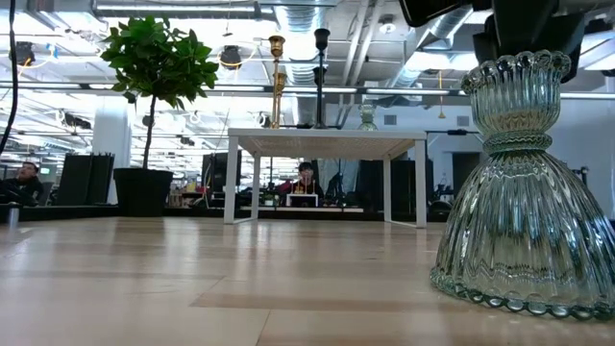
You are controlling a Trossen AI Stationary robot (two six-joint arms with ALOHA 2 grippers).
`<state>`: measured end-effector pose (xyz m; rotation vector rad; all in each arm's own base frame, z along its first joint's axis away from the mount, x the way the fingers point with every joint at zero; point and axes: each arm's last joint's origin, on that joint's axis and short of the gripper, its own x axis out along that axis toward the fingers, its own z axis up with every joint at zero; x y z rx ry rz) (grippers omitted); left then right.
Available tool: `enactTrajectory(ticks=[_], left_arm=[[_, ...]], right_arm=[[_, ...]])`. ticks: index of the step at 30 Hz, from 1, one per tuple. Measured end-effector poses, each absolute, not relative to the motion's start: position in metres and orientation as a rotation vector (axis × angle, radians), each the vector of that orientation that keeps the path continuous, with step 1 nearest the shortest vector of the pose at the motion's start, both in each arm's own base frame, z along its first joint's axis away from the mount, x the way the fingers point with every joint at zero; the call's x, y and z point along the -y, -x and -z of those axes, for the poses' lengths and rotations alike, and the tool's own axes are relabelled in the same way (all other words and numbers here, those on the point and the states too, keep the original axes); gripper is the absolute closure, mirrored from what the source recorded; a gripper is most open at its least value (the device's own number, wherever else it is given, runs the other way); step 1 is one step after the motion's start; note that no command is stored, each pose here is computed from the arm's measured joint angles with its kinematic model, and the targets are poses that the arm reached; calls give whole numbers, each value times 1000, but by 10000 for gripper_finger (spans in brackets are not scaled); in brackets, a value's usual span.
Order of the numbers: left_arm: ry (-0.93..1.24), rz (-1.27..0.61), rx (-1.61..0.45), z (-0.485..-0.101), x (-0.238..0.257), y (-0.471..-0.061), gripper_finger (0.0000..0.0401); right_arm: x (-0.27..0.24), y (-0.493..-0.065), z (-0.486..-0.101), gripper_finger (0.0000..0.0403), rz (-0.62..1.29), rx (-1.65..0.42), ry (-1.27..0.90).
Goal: Pick & Place candle stick holders
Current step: Put the transparent candle holder on the shelf aligned with the other transparent candle holder
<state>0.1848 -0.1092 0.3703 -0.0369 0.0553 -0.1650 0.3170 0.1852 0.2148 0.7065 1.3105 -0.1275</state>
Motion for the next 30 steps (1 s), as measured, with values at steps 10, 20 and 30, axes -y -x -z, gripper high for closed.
enactTrajectory(ticks=[10,20,30], left_arm=[[39,165,-56,-370,109,-185,392],[40,165,-56,-370,109,-185,393],[40,165,-56,-370,109,-185,395]], right_arm=[[-190,-312,-192,233,109,-1314,-727],[-190,-312,-195,384,94,-1286,-687],[-180,-311,-201,388,72,-1330,-685]])
